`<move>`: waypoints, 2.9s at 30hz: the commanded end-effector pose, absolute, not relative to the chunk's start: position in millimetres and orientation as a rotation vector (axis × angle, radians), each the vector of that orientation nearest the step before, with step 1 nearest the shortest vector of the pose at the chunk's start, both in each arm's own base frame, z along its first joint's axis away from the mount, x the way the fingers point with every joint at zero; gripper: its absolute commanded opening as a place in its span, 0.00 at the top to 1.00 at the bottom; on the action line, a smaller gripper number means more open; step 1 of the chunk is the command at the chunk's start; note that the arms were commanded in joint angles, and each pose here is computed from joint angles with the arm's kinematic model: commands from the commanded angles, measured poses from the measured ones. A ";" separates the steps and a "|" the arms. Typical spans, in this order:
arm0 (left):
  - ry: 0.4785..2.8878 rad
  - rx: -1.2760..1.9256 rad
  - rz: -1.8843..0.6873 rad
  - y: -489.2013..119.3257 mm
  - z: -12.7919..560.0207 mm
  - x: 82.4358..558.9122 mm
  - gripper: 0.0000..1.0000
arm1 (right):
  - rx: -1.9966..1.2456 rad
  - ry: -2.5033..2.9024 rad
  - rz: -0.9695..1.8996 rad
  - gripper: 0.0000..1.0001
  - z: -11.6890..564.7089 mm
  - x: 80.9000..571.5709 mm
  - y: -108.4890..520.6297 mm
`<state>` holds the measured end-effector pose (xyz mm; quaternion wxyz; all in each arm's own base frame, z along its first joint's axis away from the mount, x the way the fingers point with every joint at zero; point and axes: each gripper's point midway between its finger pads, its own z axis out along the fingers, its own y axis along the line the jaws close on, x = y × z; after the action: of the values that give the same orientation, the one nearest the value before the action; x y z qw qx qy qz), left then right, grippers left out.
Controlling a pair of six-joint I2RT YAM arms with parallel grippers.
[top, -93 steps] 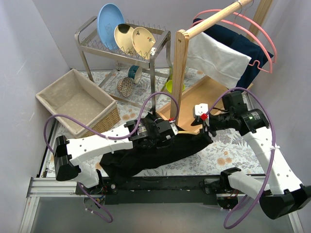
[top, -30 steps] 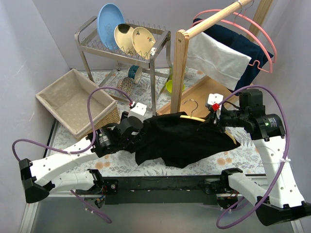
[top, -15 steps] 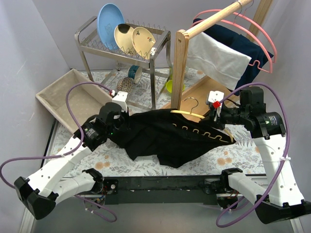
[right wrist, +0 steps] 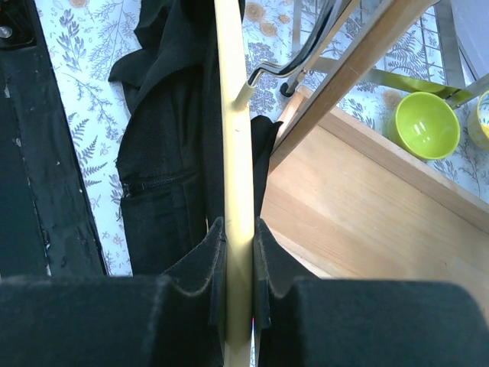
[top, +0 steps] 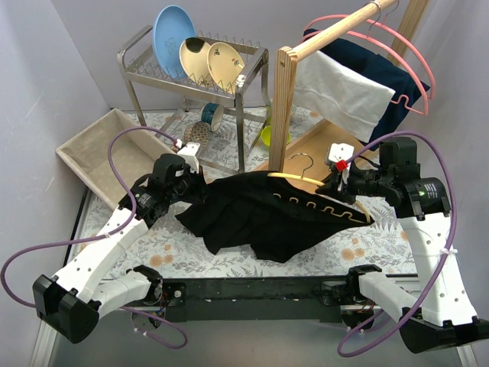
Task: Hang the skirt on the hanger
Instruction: Place skirt on hanger
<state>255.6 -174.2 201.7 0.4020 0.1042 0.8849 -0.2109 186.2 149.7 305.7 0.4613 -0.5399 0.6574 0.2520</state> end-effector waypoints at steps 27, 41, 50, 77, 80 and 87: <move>1.762 1.012 -1.105 -244.4 338.1 167.8 0.02 | -1.511 1.458 0.749 0.99 316.7 148.2 158.7; 1.832 0.877 -0.980 -275.9 355.8 170.3 0.19 | -1.540 1.535 0.754 0.99 302.9 174.8 198.8; 1.926 0.893 -1.025 -285.6 328.8 168.1 0.35 | -1.547 1.536 0.760 0.99 303.6 173.2 204.5; 2.094 0.433 -0.455 -180.0 314.8 206.8 1.00 | -1.518 1.592 0.549 0.99 286.6 181.2 178.6; 2.057 0.416 -0.469 -176.1 323.3 207.1 1.00 | -1.511 1.597 0.556 0.99 285.7 182.0 179.1; 1.837 0.578 -0.891 -229.5 395.9 176.8 0.56 | -1.469 1.644 0.672 0.99 279.8 187.7 194.7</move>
<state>191.7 -220.5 336.9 0.4476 0.2163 0.8159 -0.2952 177.7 193.2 275.2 0.4039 -0.6072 0.6314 0.2636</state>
